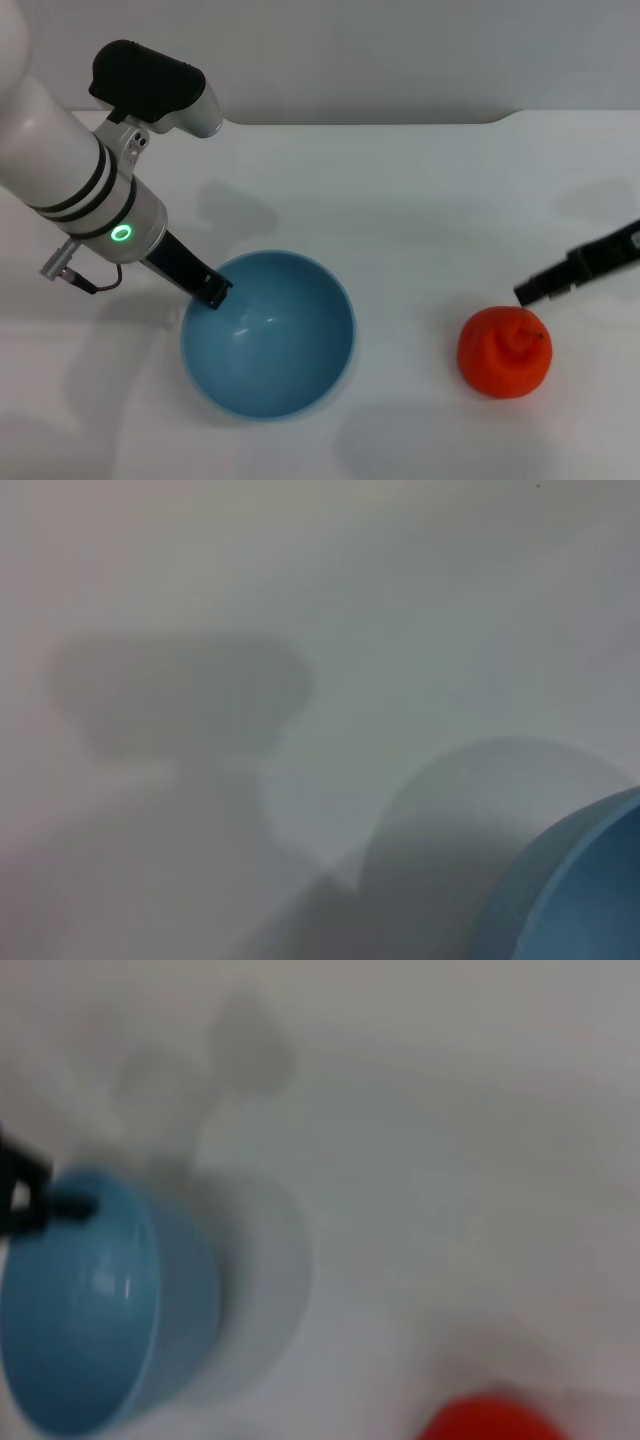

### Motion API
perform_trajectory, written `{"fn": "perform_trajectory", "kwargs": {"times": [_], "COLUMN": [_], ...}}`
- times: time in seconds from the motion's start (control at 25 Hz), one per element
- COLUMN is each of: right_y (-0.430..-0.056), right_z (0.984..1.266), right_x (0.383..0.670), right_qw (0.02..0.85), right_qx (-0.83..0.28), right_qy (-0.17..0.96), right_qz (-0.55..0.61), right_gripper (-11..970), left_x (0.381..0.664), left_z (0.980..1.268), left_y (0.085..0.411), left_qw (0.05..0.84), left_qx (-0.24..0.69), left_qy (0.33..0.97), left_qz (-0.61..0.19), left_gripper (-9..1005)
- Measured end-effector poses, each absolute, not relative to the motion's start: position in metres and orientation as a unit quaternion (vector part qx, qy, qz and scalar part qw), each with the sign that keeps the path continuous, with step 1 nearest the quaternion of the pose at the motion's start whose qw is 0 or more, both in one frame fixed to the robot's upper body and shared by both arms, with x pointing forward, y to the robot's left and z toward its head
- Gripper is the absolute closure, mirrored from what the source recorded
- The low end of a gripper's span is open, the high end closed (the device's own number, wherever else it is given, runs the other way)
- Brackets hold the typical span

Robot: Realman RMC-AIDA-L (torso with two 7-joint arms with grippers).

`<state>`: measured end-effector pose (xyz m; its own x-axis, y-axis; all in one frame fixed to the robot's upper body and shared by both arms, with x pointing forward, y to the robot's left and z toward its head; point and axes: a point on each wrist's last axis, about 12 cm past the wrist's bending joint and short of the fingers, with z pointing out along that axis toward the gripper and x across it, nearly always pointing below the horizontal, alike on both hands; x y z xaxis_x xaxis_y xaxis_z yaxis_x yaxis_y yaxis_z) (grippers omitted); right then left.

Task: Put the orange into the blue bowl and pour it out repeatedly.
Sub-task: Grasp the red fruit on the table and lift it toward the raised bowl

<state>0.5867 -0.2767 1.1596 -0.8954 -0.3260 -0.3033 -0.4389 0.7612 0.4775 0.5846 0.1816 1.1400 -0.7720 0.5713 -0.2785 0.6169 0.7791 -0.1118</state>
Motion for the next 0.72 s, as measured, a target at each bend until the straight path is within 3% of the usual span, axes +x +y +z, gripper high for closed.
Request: {"fn": "perform_trajectory", "kwargs": {"times": [0.24,0.72], "right_y": [-0.262,-0.231], "right_z": [1.154,1.124], "right_x": [0.582,0.593], "right_qw": [0.047,0.051], "right_qx": [-0.232,-0.266], "right_qy": [0.941,0.941], "right_qz": [0.243,0.204], "right_gripper": [468,470], "left_x": [0.585,0.587], "left_z": [1.141,1.142], "left_y": [0.182,0.18], "left_qw": [0.117,0.12], "left_qx": [0.318,0.32], "left_qy": [0.936,0.935], "left_qz": [-0.098,-0.096], "left_gripper": [998,997]}}
